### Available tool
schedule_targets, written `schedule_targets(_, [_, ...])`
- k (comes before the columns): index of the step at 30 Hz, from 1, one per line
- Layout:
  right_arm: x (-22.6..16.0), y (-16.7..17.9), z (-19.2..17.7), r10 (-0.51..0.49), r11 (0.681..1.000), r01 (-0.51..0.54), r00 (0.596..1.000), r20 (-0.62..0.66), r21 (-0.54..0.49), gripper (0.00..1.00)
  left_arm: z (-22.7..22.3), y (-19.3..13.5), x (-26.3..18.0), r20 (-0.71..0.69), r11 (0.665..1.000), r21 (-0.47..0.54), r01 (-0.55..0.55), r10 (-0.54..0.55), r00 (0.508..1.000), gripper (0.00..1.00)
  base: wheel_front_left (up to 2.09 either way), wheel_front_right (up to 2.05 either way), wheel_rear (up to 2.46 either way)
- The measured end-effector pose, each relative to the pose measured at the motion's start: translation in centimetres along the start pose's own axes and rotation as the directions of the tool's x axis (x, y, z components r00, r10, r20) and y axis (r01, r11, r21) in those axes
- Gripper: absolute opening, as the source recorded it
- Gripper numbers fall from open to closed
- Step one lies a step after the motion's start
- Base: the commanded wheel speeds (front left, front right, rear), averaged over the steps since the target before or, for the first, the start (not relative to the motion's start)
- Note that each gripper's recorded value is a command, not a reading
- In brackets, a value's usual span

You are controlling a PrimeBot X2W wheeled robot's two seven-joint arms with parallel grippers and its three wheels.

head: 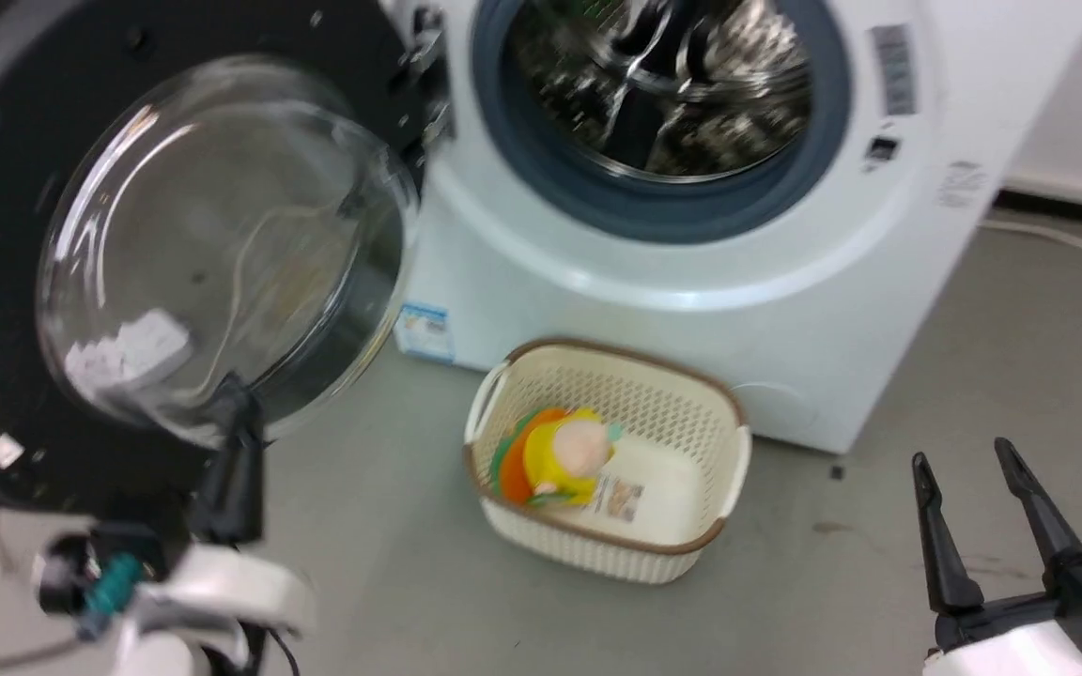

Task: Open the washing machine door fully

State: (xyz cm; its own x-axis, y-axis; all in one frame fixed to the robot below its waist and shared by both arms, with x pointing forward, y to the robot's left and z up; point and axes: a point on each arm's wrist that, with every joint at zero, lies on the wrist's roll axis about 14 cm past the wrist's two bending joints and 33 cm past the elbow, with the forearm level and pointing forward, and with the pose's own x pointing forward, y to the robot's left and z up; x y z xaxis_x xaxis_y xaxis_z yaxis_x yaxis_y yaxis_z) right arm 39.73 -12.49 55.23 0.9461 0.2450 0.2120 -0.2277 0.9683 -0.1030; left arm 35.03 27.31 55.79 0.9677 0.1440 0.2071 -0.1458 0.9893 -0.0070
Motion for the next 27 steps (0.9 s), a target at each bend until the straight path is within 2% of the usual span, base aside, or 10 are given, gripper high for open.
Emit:
schedule_targets(1, [0.0, 0.0, 0.0, 0.000, 1.000, 0.000, 1.000, 0.000, 0.000, 1.00, 0.0, 0.0, 0.0, 0.000, 1.000, 0.000, 0.000, 0.000, 1.000, 0.00, 0.00, 0.00, 0.00])
schedule_targets(2, [-1.9, -1.6, 1.2, -0.056, 0.998, 0.056, 0.998, 0.021, -0.013, 1.00, -0.4, -3.8, -1.0, 0.000, 0.996, -0.050, 0.074, -0.074, 0.997, 0.00, 0.00, 0.00, 0.00])
schedule_targets(3, [-1.9, -1.6, 1.2, -0.056, 0.998, 0.056, 0.998, 0.021, -0.013, 1.00, -0.4, -3.8, -1.0, 0.000, 0.996, -0.050, 0.074, -0.074, 0.997, 0.00, 0.00, 0.00, 0.00])
schedule_targets(5, [-3.3, -2.5, 1.4, -0.092, 0.996, 0.092, 0.996, 0.020, -0.003, 1.00, -0.5, -6.2, -1.5, 0.001, 0.991, -0.068, 0.118, -0.118, 0.993, 0.00, 0.00, 0.00, 0.00])
schedule_targets(13, [-5.8, -3.7, 0.4, -0.146, 0.989, 0.146, 0.989, -0.022, 0.025, 1.00, -1.4, -9.0, -2.7, -0.026, 0.982, -0.078, 0.174, -0.177, 0.984, 0.02, 0.00, 0.00, 0.00])
schedule_targets(14, [-5.9, -3.8, 0.3, -0.150, 0.988, 0.151, 0.988, -0.024, 0.027, 1.00, -1.7, -9.3, -2.9, -0.035, 0.980, -0.083, 0.180, -0.183, 0.982, 0.43, 0.00, 0.00, 0.00])
schedule_targets(15, [-6.0, -3.9, 0.3, -0.153, 0.988, 0.154, 0.988, -0.026, 0.029, 1.00, -1.9, -9.5, -3.1, -0.041, 0.979, -0.083, 0.184, -0.188, 0.981, 1.00, 0.00, 0.00, 0.00])
schedule_targets(27, [-6.4, -3.8, -0.3, -0.154, 0.987, 0.156, 0.987, -0.045, 0.041, 1.00, -2.2, -9.7, -3.3, -0.051, 0.980, -0.065, 0.187, -0.190, 0.980, 1.00, 0.00, 0.00, 0.00])
